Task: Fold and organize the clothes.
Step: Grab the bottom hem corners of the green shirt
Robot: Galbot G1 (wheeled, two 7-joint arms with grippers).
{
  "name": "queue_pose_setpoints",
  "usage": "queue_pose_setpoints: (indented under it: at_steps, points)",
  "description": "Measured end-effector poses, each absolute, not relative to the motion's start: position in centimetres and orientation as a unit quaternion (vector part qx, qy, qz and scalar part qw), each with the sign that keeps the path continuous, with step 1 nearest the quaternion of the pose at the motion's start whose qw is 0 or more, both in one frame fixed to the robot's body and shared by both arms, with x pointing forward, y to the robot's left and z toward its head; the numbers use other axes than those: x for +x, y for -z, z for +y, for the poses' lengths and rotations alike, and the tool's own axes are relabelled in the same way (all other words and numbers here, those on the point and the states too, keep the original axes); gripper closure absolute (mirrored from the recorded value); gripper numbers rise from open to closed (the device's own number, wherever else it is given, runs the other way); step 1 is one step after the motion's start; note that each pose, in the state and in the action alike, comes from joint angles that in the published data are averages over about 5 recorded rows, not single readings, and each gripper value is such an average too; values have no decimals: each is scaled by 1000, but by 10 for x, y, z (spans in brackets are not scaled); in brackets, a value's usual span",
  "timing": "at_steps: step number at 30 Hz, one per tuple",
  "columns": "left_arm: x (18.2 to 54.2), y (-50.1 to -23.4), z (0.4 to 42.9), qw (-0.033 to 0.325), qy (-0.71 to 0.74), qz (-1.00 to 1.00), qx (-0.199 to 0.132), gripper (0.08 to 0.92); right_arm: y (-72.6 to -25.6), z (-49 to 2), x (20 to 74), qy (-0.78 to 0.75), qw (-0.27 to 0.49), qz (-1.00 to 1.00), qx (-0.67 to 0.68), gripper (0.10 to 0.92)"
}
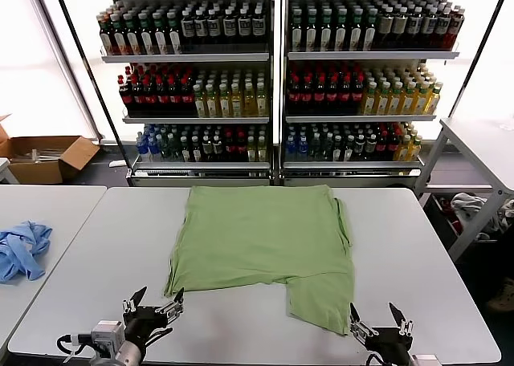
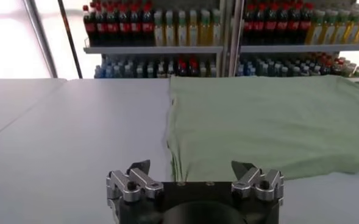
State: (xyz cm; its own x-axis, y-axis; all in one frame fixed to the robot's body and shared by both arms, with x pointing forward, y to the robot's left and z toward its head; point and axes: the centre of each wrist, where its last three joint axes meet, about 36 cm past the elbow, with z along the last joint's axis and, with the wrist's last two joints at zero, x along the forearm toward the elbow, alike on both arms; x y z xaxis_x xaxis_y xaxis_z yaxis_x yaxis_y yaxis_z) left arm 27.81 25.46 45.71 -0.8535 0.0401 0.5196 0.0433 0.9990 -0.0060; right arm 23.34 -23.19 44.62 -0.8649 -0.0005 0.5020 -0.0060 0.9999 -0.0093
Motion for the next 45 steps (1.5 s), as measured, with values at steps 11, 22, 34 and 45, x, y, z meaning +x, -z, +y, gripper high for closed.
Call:
queue_pose_setpoints:
  at_steps: [11, 22, 34, 45]
  points:
    - [307, -442, 262, 292, -20, -956, -28, 177, -438, -220, 243, -13, 271, -962, 15, 200]
    - [320, -419, 270, 309, -23, -951, -21, 177, -427, -211, 247, -9, 286, -958, 20, 200]
    - [329, -406, 274, 311, -26, -950, -21, 216, -415, -202, 246, -7, 307, -951, 24, 378]
    - [327, -398, 273, 314, -26, -949, -25, 479, -409, -197, 246, -1, 308, -951, 26, 689]
